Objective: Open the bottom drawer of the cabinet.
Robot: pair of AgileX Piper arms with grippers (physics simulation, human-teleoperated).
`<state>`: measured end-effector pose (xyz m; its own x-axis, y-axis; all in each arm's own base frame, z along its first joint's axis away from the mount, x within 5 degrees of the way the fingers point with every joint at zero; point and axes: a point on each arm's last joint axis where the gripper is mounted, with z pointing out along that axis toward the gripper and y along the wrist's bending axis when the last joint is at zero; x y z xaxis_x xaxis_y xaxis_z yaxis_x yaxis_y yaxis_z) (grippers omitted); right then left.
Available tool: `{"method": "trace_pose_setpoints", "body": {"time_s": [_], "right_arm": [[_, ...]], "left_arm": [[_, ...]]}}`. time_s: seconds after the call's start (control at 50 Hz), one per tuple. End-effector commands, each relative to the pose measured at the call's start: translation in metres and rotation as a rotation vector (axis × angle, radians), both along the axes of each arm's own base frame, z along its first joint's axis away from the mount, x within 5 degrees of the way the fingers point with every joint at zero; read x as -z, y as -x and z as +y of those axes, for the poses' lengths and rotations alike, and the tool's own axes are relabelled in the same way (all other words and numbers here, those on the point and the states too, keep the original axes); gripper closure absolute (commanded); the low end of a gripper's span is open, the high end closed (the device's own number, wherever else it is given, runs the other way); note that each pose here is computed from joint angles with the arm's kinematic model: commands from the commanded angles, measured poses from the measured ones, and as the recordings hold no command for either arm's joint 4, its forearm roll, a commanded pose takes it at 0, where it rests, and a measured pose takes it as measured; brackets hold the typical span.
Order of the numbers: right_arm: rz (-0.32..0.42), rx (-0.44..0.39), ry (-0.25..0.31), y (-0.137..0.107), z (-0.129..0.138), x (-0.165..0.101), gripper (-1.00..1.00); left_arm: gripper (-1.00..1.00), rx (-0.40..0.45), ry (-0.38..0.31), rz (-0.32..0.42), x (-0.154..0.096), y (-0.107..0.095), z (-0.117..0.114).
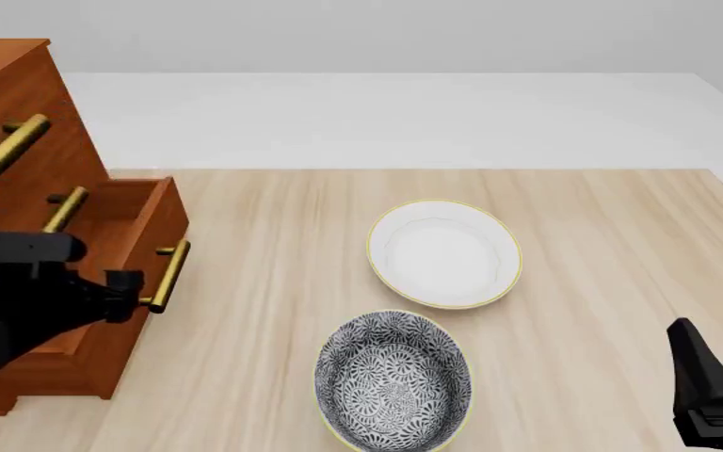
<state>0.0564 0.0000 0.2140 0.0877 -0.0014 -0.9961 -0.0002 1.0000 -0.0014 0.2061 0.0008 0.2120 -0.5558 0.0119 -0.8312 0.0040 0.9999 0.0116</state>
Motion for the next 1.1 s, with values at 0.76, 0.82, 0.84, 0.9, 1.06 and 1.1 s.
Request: {"method": "trace_pose_setpoints", "body": {"time_s": [0.76,0.82,0.84,0.9,1.06,1.1], "right_arm": [[0.000,0.000,0.000,0.000,0.000,0.000,-1.00],[0.000,0.000,0.000,0.000,0.000,0.000,-1.00],[0.000,0.000,0.000,0.000,0.000,0.000,-1.00],[0.000,0.000,0.000,0.000,0.000,0.000,-1.00],[0.000,0.000,0.000,0.000,0.000,0.000,-1.00],[0.000,0.000,0.000,0.000,0.000,0.000,-1.00]], "left_arm": [[-1.00,-0.005,0.054,0.094,0.024,-0.016,-0.008],[-1.00,-0.002,0.055,0.097,0.026,-0.014,-0.009],[-1.00,-0.001,0.055,0.098,0.027,-0.015,-0.009],[-1.00,0.002,0.057,0.100,0.026,-0.017,-0.010],[-1.00,-0.001,0.058,0.108,0.028,-0.018,-0.010],[-1.00,0.002,0.062,0.111,0.030,-0.016,-0.011]]}}
